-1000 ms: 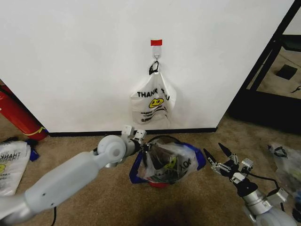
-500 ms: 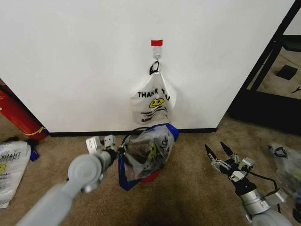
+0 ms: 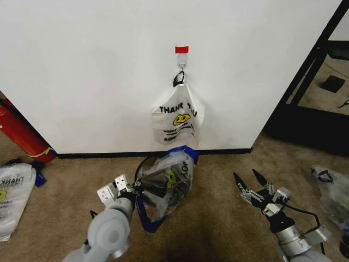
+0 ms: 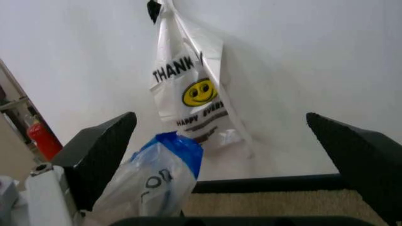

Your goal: Pick up the garbage bag from the wall and place it over the trash bin.

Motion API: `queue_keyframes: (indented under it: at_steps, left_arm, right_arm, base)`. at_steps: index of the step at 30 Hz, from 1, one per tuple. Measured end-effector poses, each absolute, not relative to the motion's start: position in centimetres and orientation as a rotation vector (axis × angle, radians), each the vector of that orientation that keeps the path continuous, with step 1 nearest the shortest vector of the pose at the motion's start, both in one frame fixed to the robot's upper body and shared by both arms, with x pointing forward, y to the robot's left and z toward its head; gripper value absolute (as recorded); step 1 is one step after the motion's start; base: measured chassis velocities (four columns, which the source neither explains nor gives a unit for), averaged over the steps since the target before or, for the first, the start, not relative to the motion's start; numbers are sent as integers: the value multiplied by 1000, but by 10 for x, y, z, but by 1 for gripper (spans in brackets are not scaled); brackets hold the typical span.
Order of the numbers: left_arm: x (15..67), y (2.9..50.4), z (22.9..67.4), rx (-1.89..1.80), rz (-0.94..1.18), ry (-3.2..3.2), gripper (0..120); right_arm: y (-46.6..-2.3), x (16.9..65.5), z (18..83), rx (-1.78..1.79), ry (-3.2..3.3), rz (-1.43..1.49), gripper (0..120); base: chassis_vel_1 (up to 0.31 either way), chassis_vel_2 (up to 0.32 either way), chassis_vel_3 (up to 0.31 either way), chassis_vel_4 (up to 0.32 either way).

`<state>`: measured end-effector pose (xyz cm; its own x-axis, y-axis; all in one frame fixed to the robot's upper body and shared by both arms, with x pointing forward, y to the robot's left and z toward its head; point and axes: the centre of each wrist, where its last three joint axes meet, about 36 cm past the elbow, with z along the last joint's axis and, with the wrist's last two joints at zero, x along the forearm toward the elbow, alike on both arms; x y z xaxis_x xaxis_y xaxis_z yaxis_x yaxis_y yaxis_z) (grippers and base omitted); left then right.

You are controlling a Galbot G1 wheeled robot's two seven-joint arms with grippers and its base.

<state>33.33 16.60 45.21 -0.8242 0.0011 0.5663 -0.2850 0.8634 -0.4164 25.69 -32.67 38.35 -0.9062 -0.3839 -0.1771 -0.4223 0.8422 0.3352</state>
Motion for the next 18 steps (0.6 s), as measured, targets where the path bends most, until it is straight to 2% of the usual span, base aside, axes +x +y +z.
queue_keyframes:
  at_steps: [18]
  left_arm:
    - [368, 148, 437, 232, 829, -2417, 2]
  right_arm:
    - [-325, 251, 390, -650, 2935, 544, 100]
  base:
    - [0, 0, 0, 0]
